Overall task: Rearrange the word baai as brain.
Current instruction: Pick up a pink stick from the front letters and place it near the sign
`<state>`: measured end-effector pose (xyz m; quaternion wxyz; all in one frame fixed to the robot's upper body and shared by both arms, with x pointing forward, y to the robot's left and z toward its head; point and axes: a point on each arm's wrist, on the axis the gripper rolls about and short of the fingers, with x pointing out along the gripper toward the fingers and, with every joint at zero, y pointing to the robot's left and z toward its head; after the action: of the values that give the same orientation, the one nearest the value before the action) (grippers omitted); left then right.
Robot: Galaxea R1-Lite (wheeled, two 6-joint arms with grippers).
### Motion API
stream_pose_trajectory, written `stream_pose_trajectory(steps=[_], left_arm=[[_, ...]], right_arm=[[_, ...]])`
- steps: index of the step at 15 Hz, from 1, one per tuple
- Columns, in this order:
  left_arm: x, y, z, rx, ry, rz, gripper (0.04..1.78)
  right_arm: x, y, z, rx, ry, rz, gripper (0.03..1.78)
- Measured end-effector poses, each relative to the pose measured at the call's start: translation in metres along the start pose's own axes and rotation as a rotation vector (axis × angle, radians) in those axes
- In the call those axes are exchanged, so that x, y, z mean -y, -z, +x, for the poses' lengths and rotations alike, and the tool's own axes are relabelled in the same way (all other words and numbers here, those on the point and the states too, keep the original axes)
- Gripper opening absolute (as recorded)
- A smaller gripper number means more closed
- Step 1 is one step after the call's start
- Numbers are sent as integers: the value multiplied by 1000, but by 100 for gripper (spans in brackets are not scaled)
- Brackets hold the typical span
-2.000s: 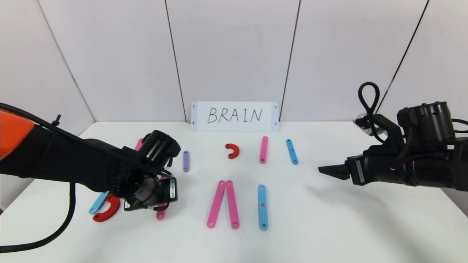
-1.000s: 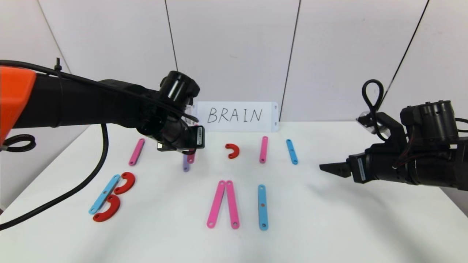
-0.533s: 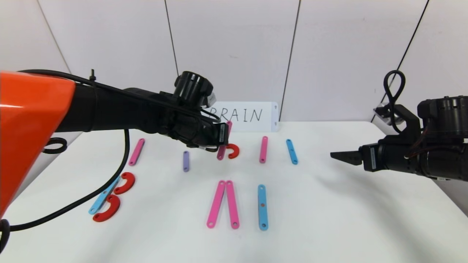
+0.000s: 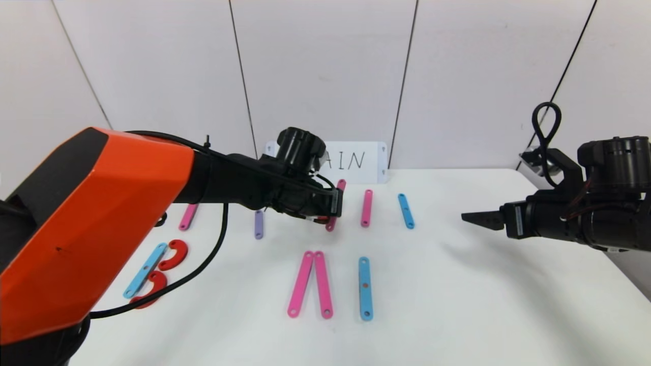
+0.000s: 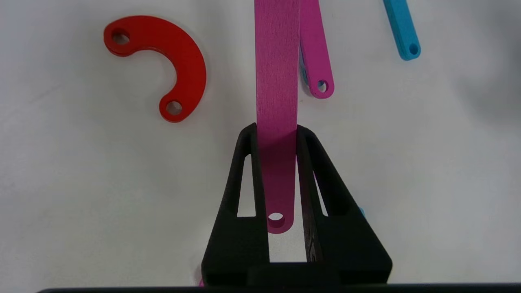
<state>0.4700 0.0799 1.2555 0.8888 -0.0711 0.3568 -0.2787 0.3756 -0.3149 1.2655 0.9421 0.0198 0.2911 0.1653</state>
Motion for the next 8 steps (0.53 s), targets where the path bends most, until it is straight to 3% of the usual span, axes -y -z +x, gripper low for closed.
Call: stream_pose_trajectory(steps=[8], left_arm=[[1, 14, 31, -27, -44, 6, 27]], right_arm=[[1, 5, 7, -26, 0, 1, 173]])
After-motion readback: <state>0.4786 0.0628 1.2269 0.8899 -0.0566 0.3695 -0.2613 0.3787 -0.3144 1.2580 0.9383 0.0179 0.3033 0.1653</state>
